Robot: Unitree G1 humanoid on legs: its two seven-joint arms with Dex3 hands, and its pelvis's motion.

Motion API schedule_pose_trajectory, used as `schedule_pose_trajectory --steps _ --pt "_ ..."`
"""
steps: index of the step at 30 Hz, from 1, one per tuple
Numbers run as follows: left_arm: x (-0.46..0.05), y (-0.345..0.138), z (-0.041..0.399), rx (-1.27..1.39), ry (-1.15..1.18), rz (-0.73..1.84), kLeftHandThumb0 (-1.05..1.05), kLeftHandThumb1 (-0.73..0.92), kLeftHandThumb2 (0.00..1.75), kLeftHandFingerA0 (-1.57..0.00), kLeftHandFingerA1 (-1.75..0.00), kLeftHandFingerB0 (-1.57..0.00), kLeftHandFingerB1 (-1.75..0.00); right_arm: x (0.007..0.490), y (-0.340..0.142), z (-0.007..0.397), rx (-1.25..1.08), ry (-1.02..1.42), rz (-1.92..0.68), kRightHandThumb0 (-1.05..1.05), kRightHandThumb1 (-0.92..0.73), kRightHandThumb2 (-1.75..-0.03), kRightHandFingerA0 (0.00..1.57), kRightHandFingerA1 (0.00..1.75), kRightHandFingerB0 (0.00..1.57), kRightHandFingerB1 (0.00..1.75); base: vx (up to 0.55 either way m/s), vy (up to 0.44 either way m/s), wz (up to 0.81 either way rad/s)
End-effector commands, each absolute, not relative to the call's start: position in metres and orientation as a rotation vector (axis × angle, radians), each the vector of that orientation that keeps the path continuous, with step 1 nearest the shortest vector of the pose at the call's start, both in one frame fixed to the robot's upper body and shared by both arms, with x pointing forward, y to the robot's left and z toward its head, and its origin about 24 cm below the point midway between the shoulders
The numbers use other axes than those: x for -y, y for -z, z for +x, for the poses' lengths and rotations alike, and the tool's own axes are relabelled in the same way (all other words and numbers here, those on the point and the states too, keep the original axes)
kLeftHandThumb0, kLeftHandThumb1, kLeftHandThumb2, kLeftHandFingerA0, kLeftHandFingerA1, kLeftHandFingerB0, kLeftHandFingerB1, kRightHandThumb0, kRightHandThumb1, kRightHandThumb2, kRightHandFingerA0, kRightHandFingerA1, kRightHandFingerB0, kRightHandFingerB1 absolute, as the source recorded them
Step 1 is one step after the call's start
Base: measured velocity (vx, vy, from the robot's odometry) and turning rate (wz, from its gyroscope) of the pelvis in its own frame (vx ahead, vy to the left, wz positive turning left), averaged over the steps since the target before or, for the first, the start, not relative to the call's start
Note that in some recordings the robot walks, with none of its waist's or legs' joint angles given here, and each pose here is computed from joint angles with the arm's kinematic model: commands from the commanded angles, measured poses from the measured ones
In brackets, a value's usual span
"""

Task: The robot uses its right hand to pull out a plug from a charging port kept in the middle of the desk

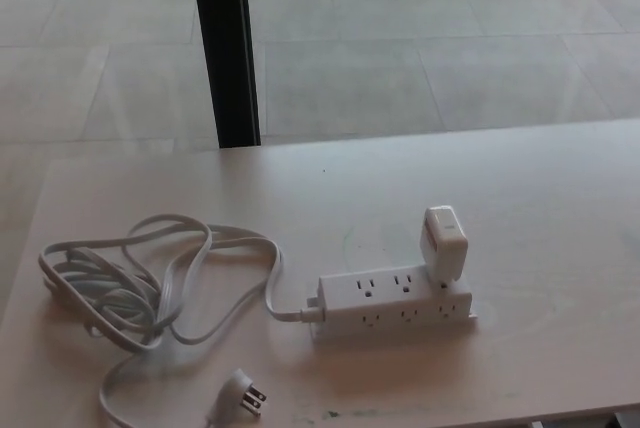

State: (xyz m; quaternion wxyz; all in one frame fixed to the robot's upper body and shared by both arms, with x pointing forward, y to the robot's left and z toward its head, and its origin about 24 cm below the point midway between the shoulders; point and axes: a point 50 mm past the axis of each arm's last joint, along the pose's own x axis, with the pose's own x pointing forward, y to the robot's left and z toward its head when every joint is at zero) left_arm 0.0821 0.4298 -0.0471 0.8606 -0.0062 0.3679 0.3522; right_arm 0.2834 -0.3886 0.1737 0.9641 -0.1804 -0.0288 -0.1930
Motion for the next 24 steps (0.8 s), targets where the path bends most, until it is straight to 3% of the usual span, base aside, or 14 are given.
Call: schedule_pose_trajectory --steps 1,2,3,5,6,9,10,13,15,17,22,23,24 --pt "-0.435 0.043 0.081 -0.765 -0.741 -0.007 -1.05 0.81 0.65 -0.81 -0.71 -0.69 -0.61 0.369 -0.199 0.3 0.058 0.203 -0.406 -0.77 -0.49 -0.87 0.83 0.99 0.22 0.43 0.0 0.0 0.0" --pt "-0.435 0.043 0.081 -0.765 -0.741 -0.007 -1.05 0.81 0.65 -0.81 -0.71 -0.69 -0.61 0.369 -0.199 0.3 0.057 0.201 -0.406 -0.77 -0.49 -0.87 0.83 0.99 0.22 0.43 0.0 0.0 0.0" --pt "-0.435 0.042 0.081 -0.766 -0.735 -0.011 -1.05 0.55 1.14 -0.81 -0.75 -0.61 -0.64 0.357 -0.203 0.308 0.062 0.14 -0.45 -0.79 -0.49 -0.87 0.84 0.97 0.22 0.43 0.0 0.0 0.0" --pt "-0.435 0.043 0.081 -0.762 -0.736 -0.017 -1.04 0.55 1.14 -0.81 -0.76 -0.61 -0.65 0.341 -0.207 0.317 0.071 0.078 -0.487 -0.9 -0.53 -0.87 0.88 1.04 0.27 0.42 0.0 0.0 0.0" --pt "-0.435 0.043 0.081 -0.763 -0.738 -0.015 -1.05 0.81 0.65 -0.8 -0.72 -0.68 -0.62 0.336 -0.208 0.319 0.067 0.052 -0.49 -0.76 -0.59 -0.59 0.86 1.05 0.32 0.32 0.0 0.0 0.0" --pt "-0.434 0.043 0.083 -0.764 -0.733 -0.001 -1.05 0.83 0.66 -0.83 -0.73 -0.68 -0.62 0.315 -0.207 0.326 0.051 -0.038 -0.473 -0.72 -0.57 -0.58 0.84 1.05 0.33 0.32 0.0 0.0 0.0" --pt "-0.434 0.042 0.085 -0.758 -0.739 -0.006 -1.05 0.83 0.65 -0.88 -0.74 -0.7 -0.63 0.308 -0.204 0.327 0.046 -0.072 -0.465 -0.71 -0.56 -0.58 0.81 1.16 0.34 0.32 0.0 0.0 0.0" --pt "-0.434 0.042 0.085 -0.753 -0.73 -0.013 -1.05 0.83 0.67 -0.81 -0.72 -0.68 -0.62 0.291 -0.191 0.33 0.012 -0.163 -0.477 -0.7 -0.56 -0.58 0.78 1.21 0.35 0.32 0.0 0.0 0.0" --pt "-0.434 0.042 0.086 -0.752 -0.741 -0.031 -1.05 0.83 0.67 -0.8 -0.73 -0.68 -0.62 0.28 -0.182 0.335 -0.027 -0.203 -0.507 -0.71 -0.55 -0.58 0.77 1.08 0.35 0.32 0.0 0.0 0.0" --pt "-0.434 0.042 0.087 -0.754 -0.737 -0.013 -1.05 0.84 0.67 -0.84 -0.71 -0.69 -0.62 0.267 -0.171 0.34 -0.045 -0.228 -0.539 -0.65 -0.52 -0.57 0.77 1.19 0.38 0.33 0.0 0.0 0.0" --pt "-0.434 0.043 0.087 -0.756 -0.738 -0.016 -1.05 0.81 0.66 -0.84 -0.7 -0.71 -0.61 0.248 -0.158 0.35 -0.051 -0.233 -0.647 -0.69 -0.55 -0.58 0.84 1.16 0.42 0.34 0.0 0.0 0.0" --pt "-0.434 0.042 0.087 -0.756 -0.737 -0.015 -1.05 0.81 0.65 -0.83 -0.71 -0.7 -0.6 0.245 -0.157 0.352 -0.049 -0.238 -0.682 -0.69 -0.57 -0.58 0.82 1.03 0.44 0.34 0.0 0.0 0.0" --pt "-0.434 0.042 0.087 -0.758 -0.734 -0.014 -1.05 0.82 0.64 -0.81 -0.7 -0.7 -0.6 0.241 -0.157 0.355 -0.041 -0.248 -0.742 -0.7 -0.44 -0.85 0.87 0.99 0.37 0.47 0.0 0.0 0.0"
